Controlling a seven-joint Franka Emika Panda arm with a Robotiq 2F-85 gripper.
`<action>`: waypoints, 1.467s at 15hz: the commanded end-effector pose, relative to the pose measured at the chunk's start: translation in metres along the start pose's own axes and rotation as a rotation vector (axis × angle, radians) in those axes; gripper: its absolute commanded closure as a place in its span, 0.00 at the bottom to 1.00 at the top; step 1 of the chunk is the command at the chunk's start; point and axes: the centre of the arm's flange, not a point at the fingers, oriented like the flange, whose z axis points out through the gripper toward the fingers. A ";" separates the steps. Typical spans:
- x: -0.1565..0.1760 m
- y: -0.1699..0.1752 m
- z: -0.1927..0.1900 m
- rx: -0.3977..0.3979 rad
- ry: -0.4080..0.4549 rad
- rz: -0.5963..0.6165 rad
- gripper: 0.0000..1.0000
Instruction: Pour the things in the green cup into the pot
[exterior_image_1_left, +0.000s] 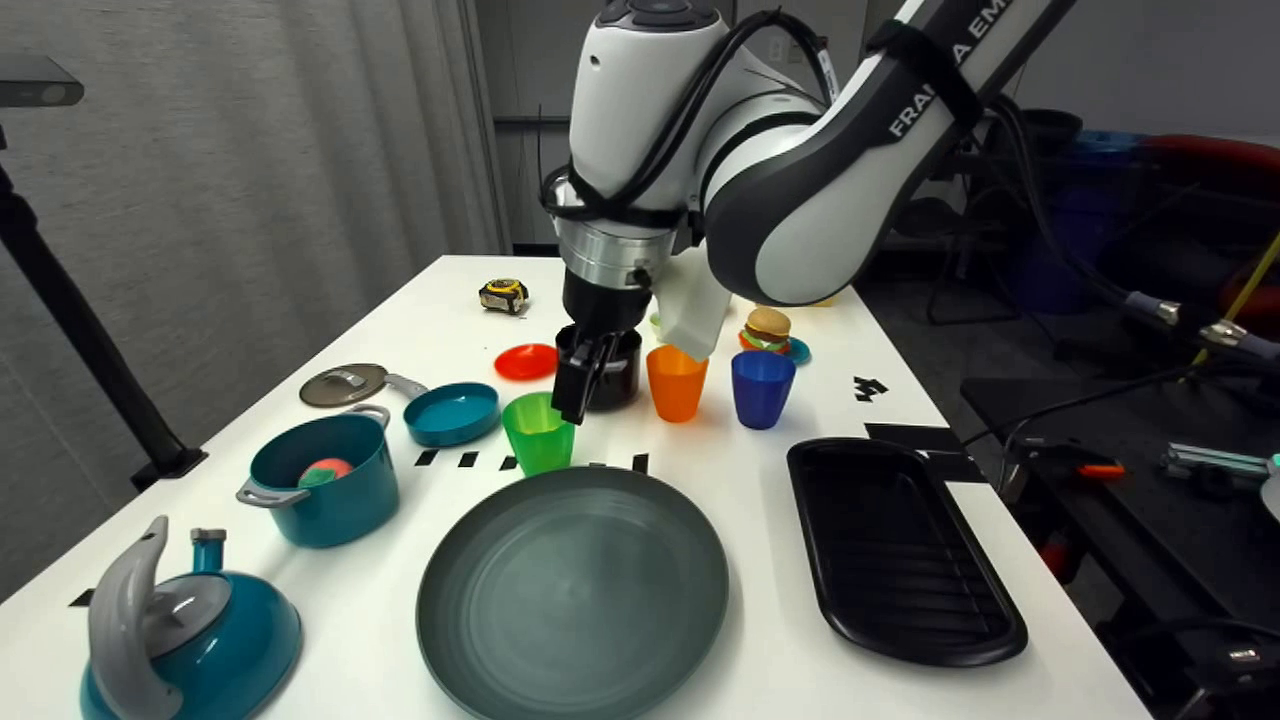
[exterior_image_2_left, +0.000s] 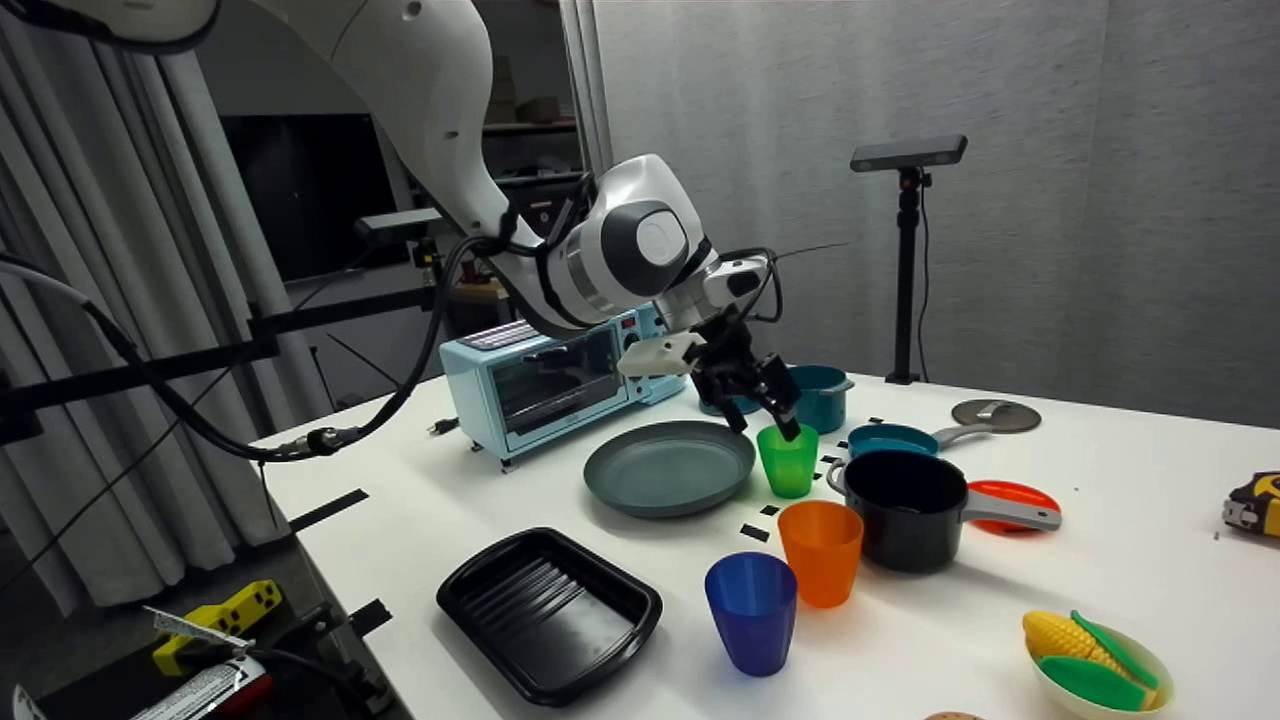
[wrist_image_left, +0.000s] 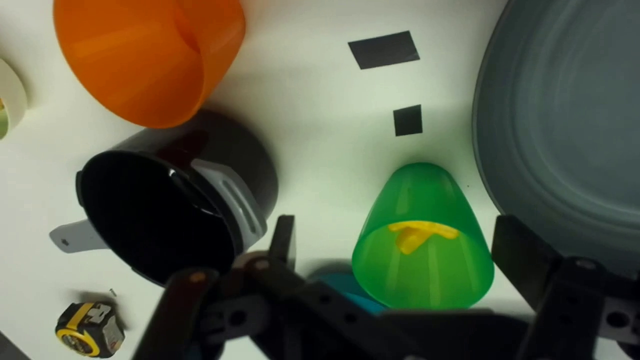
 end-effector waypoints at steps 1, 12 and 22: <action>-0.003 -0.008 0.000 -0.016 0.045 0.054 0.00; 0.038 -0.030 0.016 -0.027 0.065 0.069 0.00; 0.050 -0.041 0.045 -0.062 0.043 0.070 0.00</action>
